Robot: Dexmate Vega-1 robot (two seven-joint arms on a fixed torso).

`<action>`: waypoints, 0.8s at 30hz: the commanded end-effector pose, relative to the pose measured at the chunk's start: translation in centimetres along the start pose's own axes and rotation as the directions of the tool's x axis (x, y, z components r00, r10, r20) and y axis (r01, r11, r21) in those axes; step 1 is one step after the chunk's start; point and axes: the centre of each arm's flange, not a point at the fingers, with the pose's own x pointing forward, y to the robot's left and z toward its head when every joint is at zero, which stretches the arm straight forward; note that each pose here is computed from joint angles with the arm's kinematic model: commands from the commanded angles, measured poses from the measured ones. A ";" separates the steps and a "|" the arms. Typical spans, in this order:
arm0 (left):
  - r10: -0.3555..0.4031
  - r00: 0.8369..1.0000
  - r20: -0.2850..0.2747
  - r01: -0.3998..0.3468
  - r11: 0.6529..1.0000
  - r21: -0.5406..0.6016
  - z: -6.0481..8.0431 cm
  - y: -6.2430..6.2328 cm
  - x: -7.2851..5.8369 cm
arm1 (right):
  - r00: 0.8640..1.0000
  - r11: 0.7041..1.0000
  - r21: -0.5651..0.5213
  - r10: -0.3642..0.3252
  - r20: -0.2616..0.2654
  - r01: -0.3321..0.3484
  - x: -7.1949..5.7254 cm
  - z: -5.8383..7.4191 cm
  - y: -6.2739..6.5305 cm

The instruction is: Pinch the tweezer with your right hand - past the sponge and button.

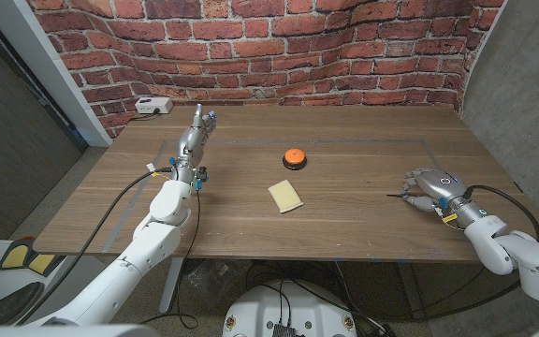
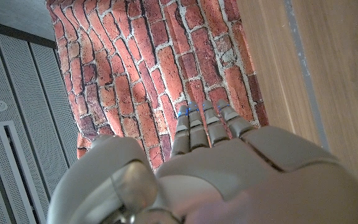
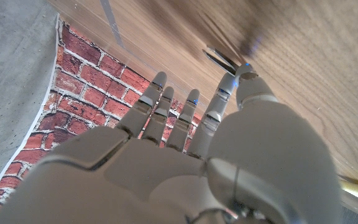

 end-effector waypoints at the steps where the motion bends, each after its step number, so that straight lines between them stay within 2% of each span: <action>1: -0.001 1.000 -0.004 0.001 1.000 -0.005 -0.3 0.1 0.1 | 1.000 1.000 -0.004 -0.027 -0.010 0.027 0.1 0.0 -0.7; 12: -0.002 1.000 -0.005 0.002 1.000 -0.004 -0.3 0.2 0.1 | 0.999 0.999 -0.004 -0.039 -0.016 0.039 0.0 -0.1 -0.9; 24: -0.006 1.000 0.000 0.006 1.000 -0.006 -0.2 0.1 0.2 | 0.996 0.996 -0.023 -0.089 -0.025 0.089 -0.3 -0.4 -2.6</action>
